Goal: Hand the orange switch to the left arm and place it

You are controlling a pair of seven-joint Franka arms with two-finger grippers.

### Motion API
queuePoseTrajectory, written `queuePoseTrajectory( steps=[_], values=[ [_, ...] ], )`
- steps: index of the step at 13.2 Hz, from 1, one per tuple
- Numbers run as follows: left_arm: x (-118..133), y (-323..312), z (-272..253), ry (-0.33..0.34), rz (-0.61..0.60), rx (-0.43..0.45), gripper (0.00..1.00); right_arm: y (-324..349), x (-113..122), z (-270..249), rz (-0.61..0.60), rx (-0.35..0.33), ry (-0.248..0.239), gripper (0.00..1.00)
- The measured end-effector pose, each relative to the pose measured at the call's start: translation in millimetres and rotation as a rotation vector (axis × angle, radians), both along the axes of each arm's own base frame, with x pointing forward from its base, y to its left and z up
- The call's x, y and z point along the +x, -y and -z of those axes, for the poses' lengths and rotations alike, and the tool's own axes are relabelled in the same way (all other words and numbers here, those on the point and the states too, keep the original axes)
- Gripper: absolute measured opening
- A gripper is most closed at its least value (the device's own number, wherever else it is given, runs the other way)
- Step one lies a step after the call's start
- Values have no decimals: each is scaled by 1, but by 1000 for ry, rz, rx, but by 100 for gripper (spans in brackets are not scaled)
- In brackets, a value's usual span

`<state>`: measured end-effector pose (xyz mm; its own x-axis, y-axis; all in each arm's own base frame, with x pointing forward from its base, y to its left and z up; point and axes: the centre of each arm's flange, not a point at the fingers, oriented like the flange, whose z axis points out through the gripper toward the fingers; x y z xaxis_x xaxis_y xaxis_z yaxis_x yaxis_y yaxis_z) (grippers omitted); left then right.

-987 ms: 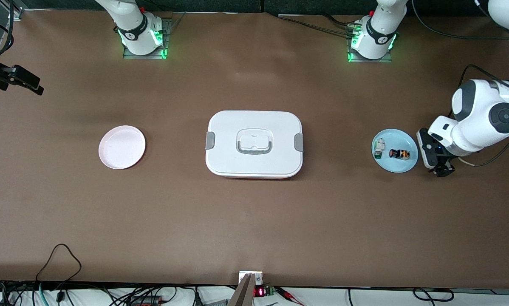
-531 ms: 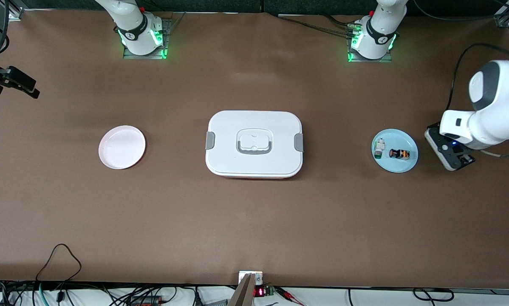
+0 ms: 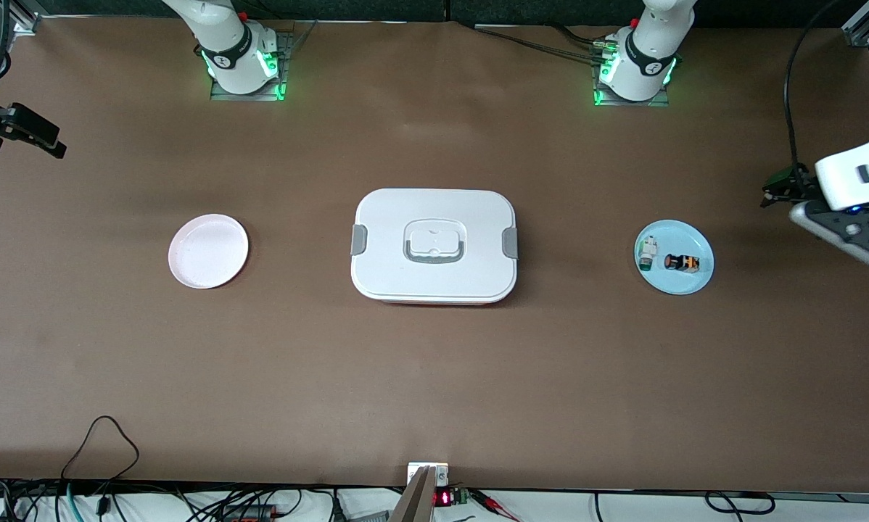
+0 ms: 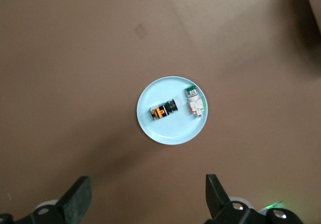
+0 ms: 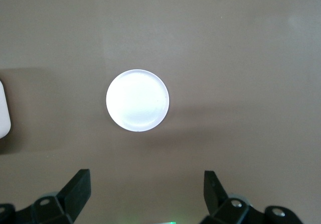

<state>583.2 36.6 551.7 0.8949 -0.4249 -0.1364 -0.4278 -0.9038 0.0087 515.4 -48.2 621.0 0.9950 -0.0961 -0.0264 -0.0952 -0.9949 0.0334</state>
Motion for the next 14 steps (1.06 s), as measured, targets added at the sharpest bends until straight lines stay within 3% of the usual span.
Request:
queuePoseTrajectory(
  steps=[2, 4, 7, 14],
  values=[
    [-3, 6, -15, -2, -94, 13, 100, -2, -3, -7, -4, 2, -22, 100],
    [-6, 19, -35, 29, -127, 7, 100, -7, -3, -12, -12, 3, -41, 100],
    [-24, 29, -63, 21, -145, -34, 100, -10, -2, -5, -17, 5, -85, 100],
    [-30, 45, -83, 15, -89, -42, 100, -10, -1, -8, -17, 4, -75, 100]
  ],
)
